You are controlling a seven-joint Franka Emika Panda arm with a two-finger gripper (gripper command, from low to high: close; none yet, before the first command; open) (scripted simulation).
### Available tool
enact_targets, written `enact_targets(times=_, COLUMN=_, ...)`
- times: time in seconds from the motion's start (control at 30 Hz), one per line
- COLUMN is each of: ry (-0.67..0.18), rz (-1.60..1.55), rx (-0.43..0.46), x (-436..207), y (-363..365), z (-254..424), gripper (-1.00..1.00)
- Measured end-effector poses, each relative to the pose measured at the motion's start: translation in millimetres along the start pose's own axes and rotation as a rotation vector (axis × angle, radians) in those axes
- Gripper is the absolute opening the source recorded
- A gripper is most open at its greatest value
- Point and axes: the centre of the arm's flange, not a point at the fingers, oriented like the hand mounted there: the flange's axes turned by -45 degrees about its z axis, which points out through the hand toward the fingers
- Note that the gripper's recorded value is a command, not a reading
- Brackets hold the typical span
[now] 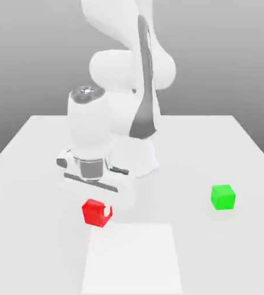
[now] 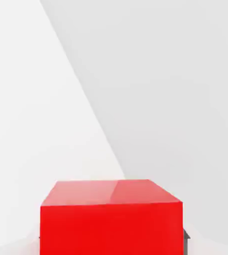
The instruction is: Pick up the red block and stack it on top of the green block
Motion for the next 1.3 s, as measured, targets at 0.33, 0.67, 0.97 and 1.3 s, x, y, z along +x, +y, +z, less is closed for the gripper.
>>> enact_targets(times=0.33, ry=0.002, rz=0.050, rx=0.021, x=-71.0, y=-150.4, z=-31.4, gripper=-1.00)
enact_targets(times=0.67, ry=-0.002, rz=0.102, rx=0.008, x=-220.3, y=-246.7, z=-43.0, gripper=-1.00)
enact_targets(times=0.97, ry=0.048, rz=0.125, rx=-0.052, x=-246.9, y=-249.9, z=-15.3, gripper=-1.00)
enact_targets(times=1.3, ry=0.060, rz=0.125, rx=-0.089, x=-244.1, y=-244.5, z=15.9, gripper=-1.00)
